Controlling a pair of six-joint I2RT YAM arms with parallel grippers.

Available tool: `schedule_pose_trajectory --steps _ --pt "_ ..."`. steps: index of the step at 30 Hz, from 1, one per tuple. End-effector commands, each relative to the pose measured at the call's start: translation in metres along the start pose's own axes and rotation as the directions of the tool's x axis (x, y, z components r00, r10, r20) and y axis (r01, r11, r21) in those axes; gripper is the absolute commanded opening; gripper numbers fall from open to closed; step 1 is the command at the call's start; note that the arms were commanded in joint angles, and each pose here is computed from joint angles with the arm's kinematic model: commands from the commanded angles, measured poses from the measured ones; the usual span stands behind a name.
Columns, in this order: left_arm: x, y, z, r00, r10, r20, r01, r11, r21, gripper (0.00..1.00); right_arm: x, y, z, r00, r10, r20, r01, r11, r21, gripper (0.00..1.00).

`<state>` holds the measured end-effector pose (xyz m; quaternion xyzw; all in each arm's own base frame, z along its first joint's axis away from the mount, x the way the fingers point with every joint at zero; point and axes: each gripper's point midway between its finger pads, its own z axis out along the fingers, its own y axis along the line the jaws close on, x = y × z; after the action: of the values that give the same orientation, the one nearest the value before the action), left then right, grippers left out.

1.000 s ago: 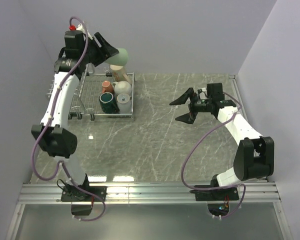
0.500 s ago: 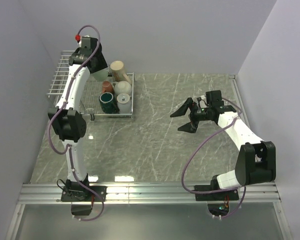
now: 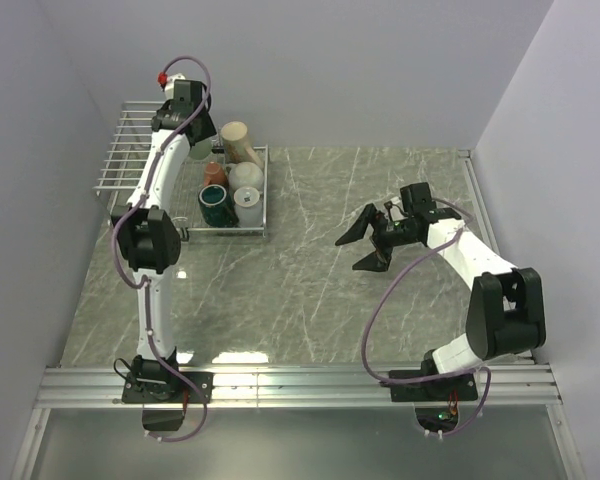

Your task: Load the cups into the dish rack

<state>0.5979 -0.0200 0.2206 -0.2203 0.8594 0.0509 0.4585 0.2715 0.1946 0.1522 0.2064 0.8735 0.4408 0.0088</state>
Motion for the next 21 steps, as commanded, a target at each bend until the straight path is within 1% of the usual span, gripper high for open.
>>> schedule_pose_trajectory --steps 1,5,7,8,10,11,13,14,16,17,20,21 --pt "-0.023 -0.005 0.007 0.997 -0.027 0.079 0.026 1.0 0.014 0.0 -0.006 0.011 -0.001 0.999 -0.049 0.009 0.049 0.999 -0.002 0.89" --pt "-0.012 -0.008 0.02 0.998 -0.02 0.057 0.019 1.0 0.021 0.01 -0.011 0.011 0.0 0.999 -0.048 0.009 0.048 0.999 0.004 0.88" --pt "-0.003 -0.011 0.029 0.999 -0.018 0.037 0.017 0.999 0.036 0.06 -0.012 0.009 0.002 0.999 -0.042 0.005 0.042 0.999 0.008 0.88" --pt "0.0 -0.013 0.032 0.999 -0.017 0.031 0.015 0.999 0.043 0.12 -0.013 0.01 0.002 0.999 -0.045 0.006 0.045 0.999 0.005 0.88" --pt "0.004 -0.016 0.038 1.0 -0.02 0.023 0.019 0.998 0.055 0.21 -0.014 0.008 0.003 0.999 -0.042 0.004 0.042 0.999 0.007 0.87" --pt "0.005 -0.017 0.04 0.999 -0.023 0.023 0.022 0.998 0.059 0.3 -0.015 0.008 0.003 0.999 -0.038 0.003 0.038 0.999 0.009 0.87" --pt "0.008 -0.019 0.044 0.999 -0.024 0.023 0.023 0.997 0.067 0.35 -0.016 0.007 0.003 0.999 -0.038 0.005 0.038 0.999 0.009 0.87" --pt "0.009 -0.021 0.046 0.999 -0.026 0.025 0.025 0.997 0.073 0.43 -0.016 0.006 0.004 0.999 -0.034 0.005 0.034 0.999 0.012 0.87" --pt "0.014 -0.02 0.051 1.0 -0.022 0.019 0.02 0.997 0.072 0.54 -0.017 0.005 0.005 1.0 -0.03 0.002 0.03 0.999 0.013 0.87" --pt "0.016 -0.021 0.053 1.0 -0.02 0.015 0.018 0.997 0.077 0.62 -0.018 0.004 0.005 1.0 -0.028 0.0 0.028 0.999 0.016 0.87" --pt "0.022 -0.02 0.06 1.0 -0.021 0.001 0.02 0.997 0.075 0.79 -0.019 0.001 0.006 1.0 -0.022 -0.005 0.022 0.999 0.023 0.86" --pt "0.023 -0.02 0.06 1.0 -0.021 -0.002 0.021 0.997 0.077 0.84 -0.019 0.001 0.007 1.0 -0.02 -0.007 0.02 1.0 0.023 0.86"
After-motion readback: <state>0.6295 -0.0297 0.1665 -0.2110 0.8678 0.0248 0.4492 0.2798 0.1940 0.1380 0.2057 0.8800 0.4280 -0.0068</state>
